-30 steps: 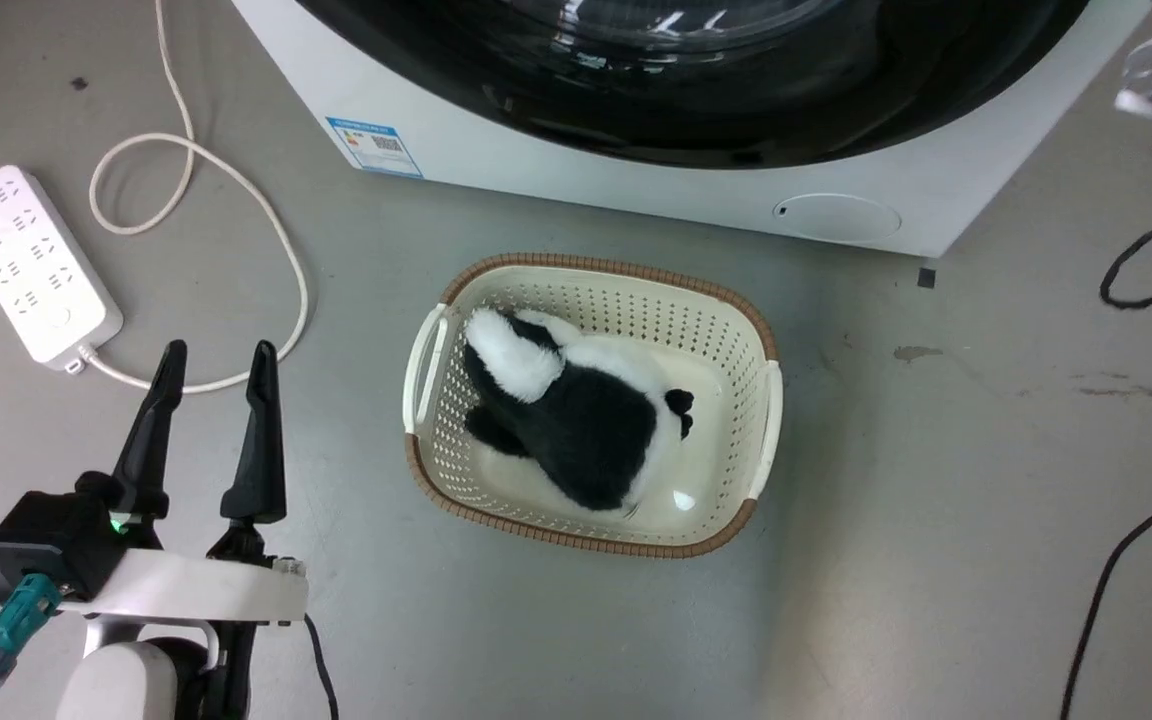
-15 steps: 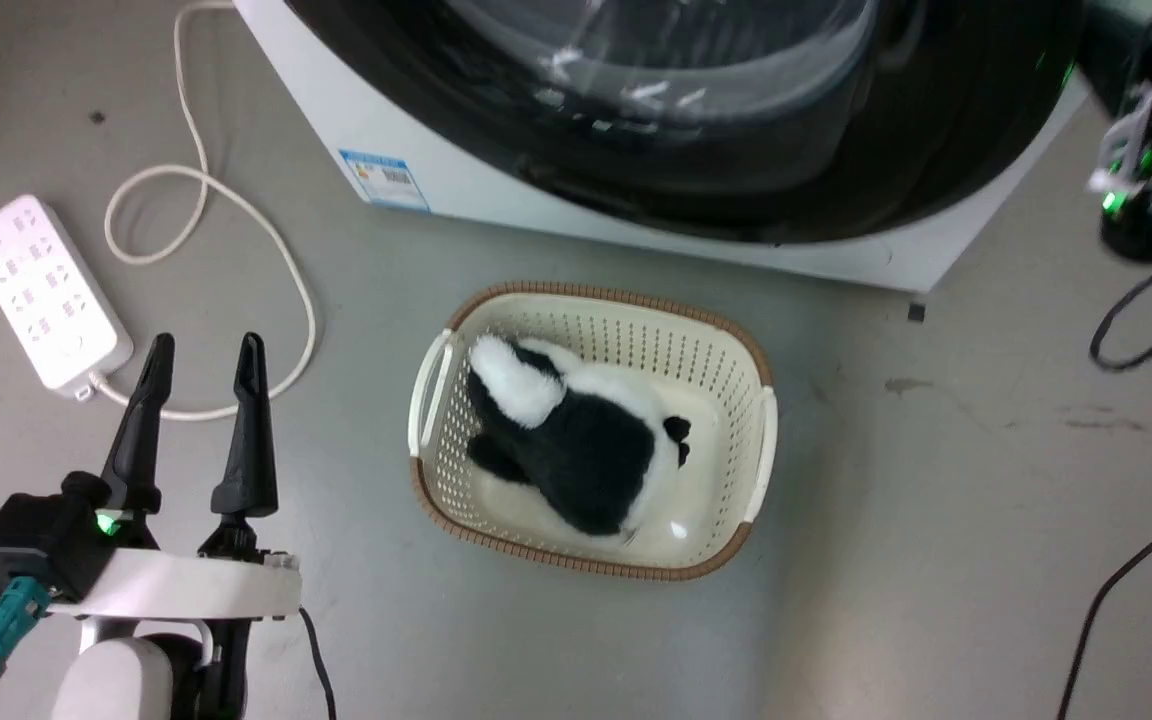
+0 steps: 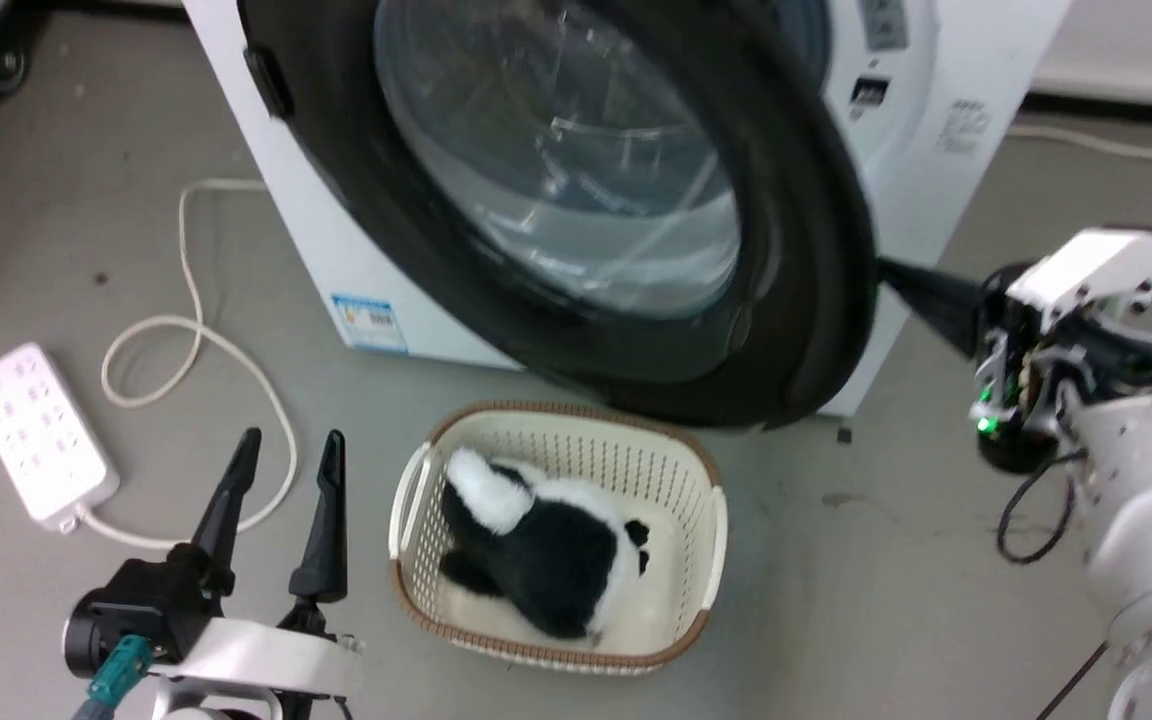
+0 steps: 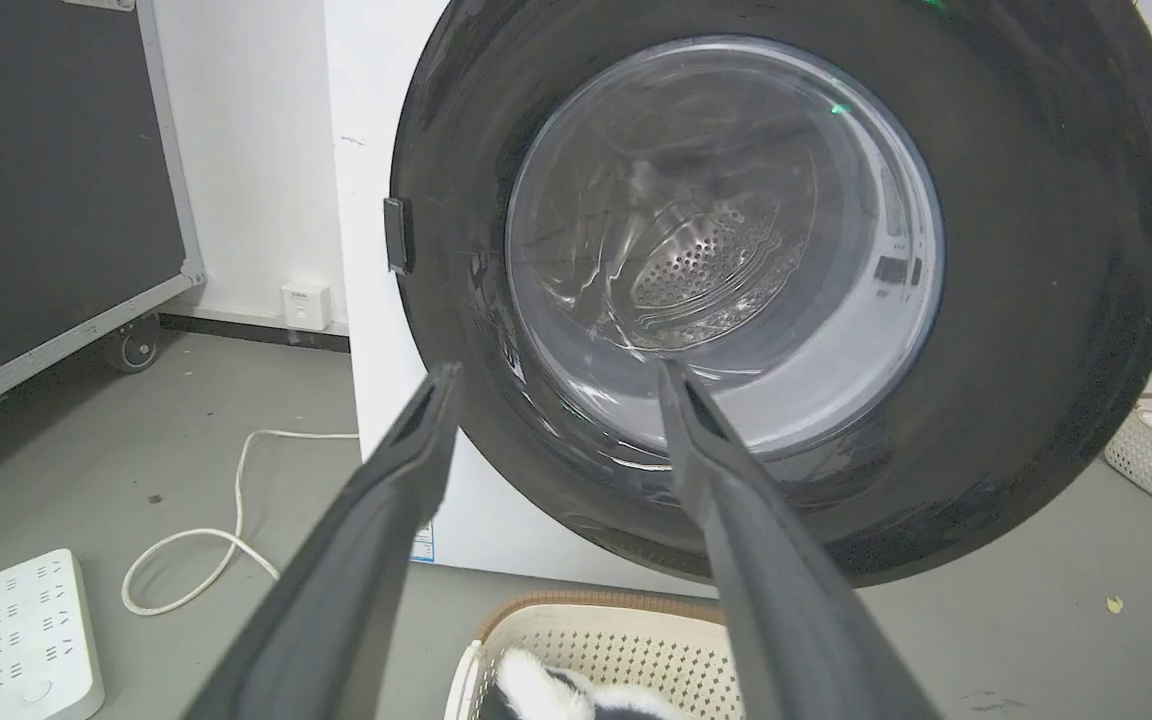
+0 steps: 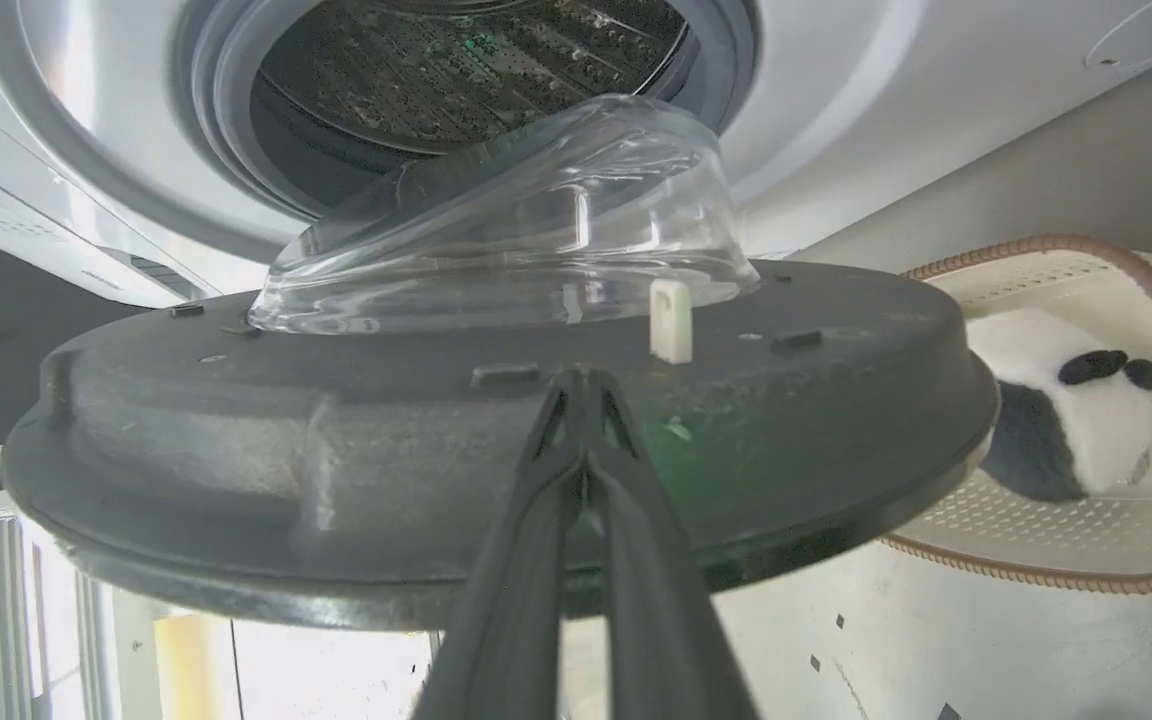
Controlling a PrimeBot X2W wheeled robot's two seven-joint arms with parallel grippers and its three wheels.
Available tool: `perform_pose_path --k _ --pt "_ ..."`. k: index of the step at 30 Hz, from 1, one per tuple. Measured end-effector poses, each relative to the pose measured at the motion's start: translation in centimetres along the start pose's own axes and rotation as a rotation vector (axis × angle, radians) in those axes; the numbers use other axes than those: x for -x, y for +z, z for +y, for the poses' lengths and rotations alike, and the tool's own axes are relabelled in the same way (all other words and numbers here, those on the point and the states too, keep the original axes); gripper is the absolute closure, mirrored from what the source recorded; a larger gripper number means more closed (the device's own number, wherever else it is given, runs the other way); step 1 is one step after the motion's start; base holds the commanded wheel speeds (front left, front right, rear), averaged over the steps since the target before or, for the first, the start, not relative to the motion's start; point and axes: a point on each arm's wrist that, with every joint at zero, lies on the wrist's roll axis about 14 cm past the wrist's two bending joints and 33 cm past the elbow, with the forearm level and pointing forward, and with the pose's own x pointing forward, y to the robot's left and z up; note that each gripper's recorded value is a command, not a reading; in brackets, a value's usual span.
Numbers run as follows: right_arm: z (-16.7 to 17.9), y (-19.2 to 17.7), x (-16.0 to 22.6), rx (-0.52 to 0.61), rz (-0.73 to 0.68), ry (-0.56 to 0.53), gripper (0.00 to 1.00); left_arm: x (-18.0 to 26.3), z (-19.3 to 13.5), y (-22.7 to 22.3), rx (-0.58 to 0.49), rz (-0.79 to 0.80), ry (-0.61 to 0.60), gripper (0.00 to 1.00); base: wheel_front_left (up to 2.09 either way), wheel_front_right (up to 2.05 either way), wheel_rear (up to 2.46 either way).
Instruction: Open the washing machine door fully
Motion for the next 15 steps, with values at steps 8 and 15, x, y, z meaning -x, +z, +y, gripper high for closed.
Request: perform_pose_path --k 8,15 --pt "0.5 -2.7 2.0 0.036 0.079 0.052 1.00 0.5 -1.3 0.7 0.012 -0.021 -0.027 0.00 0.00 0.00 0.00" --pt "0.2 -3.0 1.8 0.042 0.033 0.085 1.00 0.6 -1.6 0.5 0.014 -0.017 -0.034 0.00 0.00 0.00 0.00"
